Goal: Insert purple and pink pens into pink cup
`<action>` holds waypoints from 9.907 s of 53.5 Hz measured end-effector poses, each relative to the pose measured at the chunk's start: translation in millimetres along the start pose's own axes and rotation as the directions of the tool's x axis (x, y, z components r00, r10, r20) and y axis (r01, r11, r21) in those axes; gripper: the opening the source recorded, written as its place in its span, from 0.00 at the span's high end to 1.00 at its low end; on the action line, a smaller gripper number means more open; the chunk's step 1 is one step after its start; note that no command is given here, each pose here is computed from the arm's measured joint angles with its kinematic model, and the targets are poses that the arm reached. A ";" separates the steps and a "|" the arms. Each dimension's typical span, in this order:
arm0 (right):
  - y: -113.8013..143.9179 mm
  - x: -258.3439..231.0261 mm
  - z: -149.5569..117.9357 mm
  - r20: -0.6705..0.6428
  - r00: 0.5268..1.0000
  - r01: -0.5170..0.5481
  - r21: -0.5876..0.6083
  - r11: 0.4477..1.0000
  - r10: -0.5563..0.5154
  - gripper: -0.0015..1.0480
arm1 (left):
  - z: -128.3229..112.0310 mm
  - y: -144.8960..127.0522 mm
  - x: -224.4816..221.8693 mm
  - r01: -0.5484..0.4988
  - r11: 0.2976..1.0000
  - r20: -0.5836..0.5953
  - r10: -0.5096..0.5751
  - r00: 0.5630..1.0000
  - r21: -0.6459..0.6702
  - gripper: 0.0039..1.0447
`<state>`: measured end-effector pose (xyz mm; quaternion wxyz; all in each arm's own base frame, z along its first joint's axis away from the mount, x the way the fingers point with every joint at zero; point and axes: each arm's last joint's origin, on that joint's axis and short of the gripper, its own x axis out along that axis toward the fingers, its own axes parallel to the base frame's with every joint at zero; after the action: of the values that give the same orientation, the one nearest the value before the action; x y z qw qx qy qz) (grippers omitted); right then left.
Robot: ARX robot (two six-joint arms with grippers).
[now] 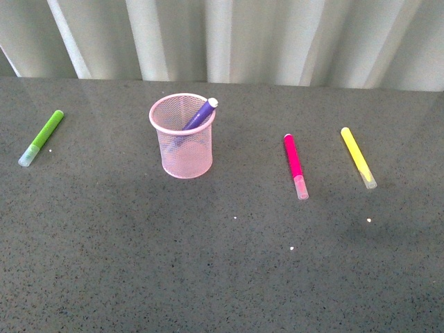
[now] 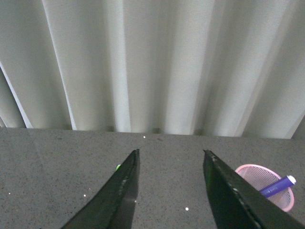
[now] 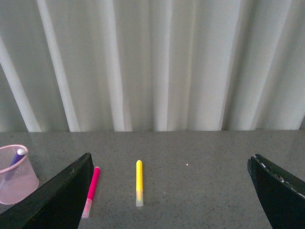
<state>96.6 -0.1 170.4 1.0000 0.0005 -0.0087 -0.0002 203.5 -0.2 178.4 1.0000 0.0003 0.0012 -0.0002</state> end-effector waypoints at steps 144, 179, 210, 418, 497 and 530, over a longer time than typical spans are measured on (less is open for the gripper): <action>0.0 0.0 0.0 0.000 1.000 0.000 0.000 1.000 0.000 0.07 | -12.0 0.1 -106.2 0.000 1.000 0.009 0.000 1.000 -0.004 0.65; 21.8 33.5 11.1 -0.190 0.929 -0.344 -0.125 0.931 0.318 0.07 | -11.9 0.1 -106.2 0.000 1.000 0.010 0.000 1.000 -0.004 0.06; 107.8 161.6 24.8 -0.440 0.878 -0.181 0.059 0.982 0.188 0.07 | -11.9 0.1 -106.2 0.000 1.000 0.010 0.000 1.000 -0.004 0.06; 168.7 274.7 -66.9 -0.272 0.898 -0.326 0.118 0.938 0.346 0.88 | -11.9 0.1 -106.2 0.000 1.000 0.010 0.000 1.000 -0.004 0.06; 279.4 291.4 -88.5 0.025 0.849 -0.522 -0.112 0.846 0.527 0.89 | -11.9 0.1 -106.2 0.000 1.000 0.010 0.000 1.000 -0.004 0.06; 280.2 290.4 -103.2 0.010 0.845 -0.531 -0.102 0.841 0.535 0.89 | -11.9 0.1 -106.2 0.000 1.000 0.010 0.000 1.000 -0.004 0.06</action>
<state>388.9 280.2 72.6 0.9592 -0.0498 -0.0276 0.2771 97.3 -0.1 166.8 1.0000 -0.0016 -0.0037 -0.0002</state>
